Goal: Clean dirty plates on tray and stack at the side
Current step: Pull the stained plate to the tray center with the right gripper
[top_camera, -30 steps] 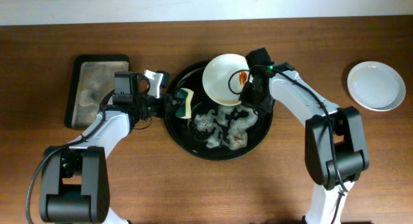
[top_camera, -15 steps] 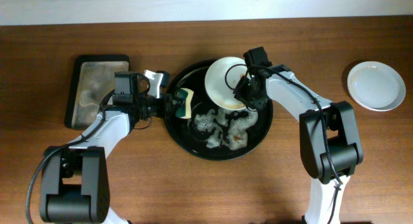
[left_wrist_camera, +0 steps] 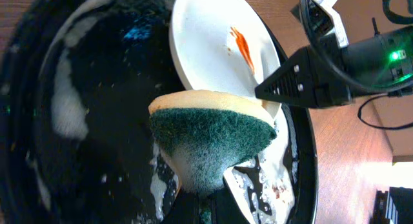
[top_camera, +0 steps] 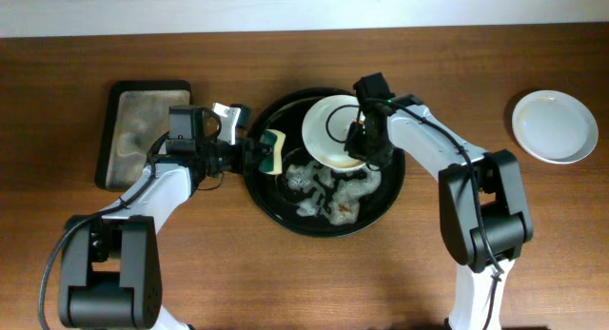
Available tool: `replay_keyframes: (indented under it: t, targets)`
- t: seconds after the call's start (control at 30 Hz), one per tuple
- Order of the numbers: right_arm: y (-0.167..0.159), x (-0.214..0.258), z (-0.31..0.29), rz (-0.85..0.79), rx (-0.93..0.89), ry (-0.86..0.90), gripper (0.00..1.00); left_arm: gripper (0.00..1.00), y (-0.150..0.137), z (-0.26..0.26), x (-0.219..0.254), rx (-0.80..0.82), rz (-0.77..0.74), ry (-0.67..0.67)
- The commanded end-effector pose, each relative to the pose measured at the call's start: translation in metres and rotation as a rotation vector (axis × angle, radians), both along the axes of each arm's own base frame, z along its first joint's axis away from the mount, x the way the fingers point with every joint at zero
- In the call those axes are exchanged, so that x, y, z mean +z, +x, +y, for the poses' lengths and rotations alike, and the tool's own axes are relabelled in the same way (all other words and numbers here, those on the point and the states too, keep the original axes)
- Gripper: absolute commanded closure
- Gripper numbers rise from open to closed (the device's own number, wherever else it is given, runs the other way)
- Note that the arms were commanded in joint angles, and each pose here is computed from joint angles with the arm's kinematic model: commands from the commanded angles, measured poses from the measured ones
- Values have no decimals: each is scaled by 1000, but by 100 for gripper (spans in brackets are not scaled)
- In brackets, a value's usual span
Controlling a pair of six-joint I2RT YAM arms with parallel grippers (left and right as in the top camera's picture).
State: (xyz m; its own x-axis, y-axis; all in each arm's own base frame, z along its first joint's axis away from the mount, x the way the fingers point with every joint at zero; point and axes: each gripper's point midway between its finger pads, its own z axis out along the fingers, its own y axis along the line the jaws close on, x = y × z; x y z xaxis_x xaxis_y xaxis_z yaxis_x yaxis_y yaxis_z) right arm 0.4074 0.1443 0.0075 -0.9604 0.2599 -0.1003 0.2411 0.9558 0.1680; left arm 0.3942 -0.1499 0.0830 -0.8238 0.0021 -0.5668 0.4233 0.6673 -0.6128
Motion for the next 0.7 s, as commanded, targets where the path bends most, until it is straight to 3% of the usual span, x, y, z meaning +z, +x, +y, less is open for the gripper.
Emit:
replay_keyframes:
  t: [0.0,0.13,0.23,0.4,0.67]
  targets:
    - [-1,8,-21,-40,107,-118,77,100,-4,-4,-1,-13,11,-20]
    - [6,58,-2,-143,138,-1,65,100,-4,-4,-1,-13,11,-20]
    - [0,77,10,-149,118,85,63,100,-4,-4,-1,-13,12,-20]
    - [-34,66,13,54,-153,148,64,100,-4,-4,-1,-13,11,-20]
    - [-35,37,17,74,-390,171,64,100,-4,-4,-1,-13,11,-20]
